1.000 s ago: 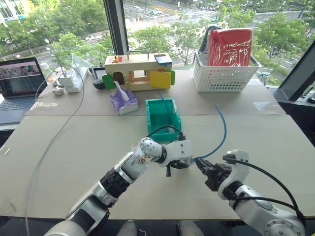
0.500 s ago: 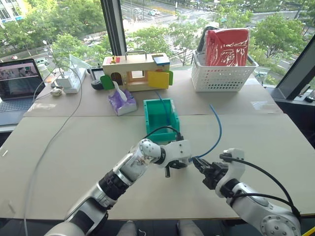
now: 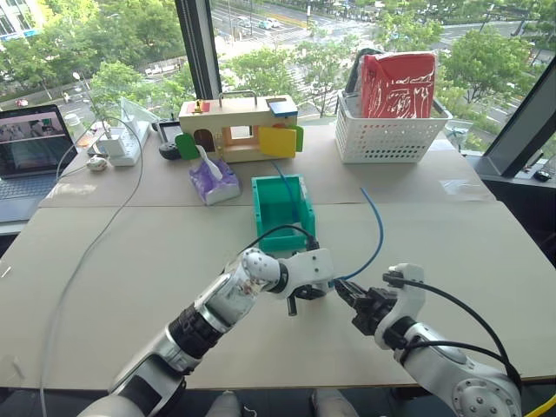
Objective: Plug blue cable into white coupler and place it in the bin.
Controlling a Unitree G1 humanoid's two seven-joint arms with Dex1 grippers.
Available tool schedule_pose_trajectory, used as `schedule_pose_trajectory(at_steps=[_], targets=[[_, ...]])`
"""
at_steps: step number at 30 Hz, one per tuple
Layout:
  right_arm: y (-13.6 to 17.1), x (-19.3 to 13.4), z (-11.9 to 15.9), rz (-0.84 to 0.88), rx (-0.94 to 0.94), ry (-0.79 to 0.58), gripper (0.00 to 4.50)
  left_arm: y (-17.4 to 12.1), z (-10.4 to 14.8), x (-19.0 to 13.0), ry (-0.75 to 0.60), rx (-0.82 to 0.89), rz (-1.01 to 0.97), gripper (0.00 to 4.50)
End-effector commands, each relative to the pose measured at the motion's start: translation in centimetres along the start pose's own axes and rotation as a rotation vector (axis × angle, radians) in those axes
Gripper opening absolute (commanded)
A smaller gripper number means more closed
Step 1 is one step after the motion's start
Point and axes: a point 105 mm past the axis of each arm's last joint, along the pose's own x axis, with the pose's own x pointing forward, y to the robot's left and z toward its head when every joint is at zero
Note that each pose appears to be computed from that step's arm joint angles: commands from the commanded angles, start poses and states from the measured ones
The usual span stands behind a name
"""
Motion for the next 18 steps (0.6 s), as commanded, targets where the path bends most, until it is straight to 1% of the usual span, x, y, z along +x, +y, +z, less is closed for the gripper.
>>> schedule_pose_trajectory(at_steps=[1, 5, 8, 11, 16, 18], targets=[[1.3, 0.0, -7.3, 0.070, 0.041, 0.328, 0.00, -0.1, 4.1, -1.2, -0.133, 0.089, 0.036, 0.69], [1.0, 0.2, -7.7, 0.069, 0.046, 0.342, 0.00, -0.3, 4.0, -1.2, -0.129, 0.079, 0.033, 0.69], [0.9, 0.2, -7.5, 0.072, 0.061, 0.327, 0.00, -0.4, 3.9, -1.3, -0.127, 0.069, 0.031, 0.69], [1.0, 0.1, -6.7, 0.079, 0.067, 0.289, 0.00, -0.3, 3.6, -1.3, -0.130, 0.041, 0.023, 0.69], [1.1, 0.0, -4.6, 0.086, 0.097, 0.199, 0.00, 0.3, 1.6, -1.4, -0.095, 0.006, 0.013, 0.69], [1.0, 0.0, -4.0, 0.083, 0.098, 0.177, 0.00, 0.1, 1.2, -1.4, -0.097, -0.016, 0.000, 0.69]])
